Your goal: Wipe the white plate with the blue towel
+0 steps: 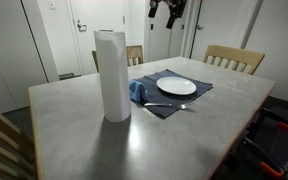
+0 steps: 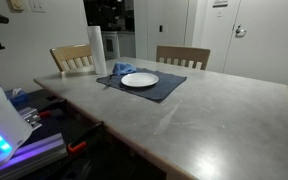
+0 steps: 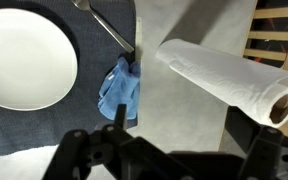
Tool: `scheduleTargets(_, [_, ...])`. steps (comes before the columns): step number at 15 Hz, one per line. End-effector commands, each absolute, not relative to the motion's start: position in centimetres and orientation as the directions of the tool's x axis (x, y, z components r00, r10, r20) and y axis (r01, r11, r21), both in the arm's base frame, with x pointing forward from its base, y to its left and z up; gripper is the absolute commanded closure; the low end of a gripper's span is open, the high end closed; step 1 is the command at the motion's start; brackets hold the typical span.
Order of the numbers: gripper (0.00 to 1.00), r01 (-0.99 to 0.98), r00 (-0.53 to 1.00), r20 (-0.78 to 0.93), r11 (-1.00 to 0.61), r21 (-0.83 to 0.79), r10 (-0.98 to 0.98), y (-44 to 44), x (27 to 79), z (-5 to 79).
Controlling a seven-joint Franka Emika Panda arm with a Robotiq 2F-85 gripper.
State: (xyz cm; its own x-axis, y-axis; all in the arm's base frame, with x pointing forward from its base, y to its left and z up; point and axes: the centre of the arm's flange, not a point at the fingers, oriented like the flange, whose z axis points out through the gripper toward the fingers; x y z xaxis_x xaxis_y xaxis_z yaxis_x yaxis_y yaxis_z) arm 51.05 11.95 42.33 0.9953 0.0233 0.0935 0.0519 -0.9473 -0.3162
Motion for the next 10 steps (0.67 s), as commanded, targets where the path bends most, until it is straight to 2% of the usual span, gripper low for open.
scheduleTargets(1, [0.00,0.075,0.996,0.062,-0.939,-0.335,0.057,12.7,52.0,39.7])
scheduleTargets(10, [0.00,0.071,0.997,0.028,-0.947,-0.313,0.066,12.8,51.4,38.4])
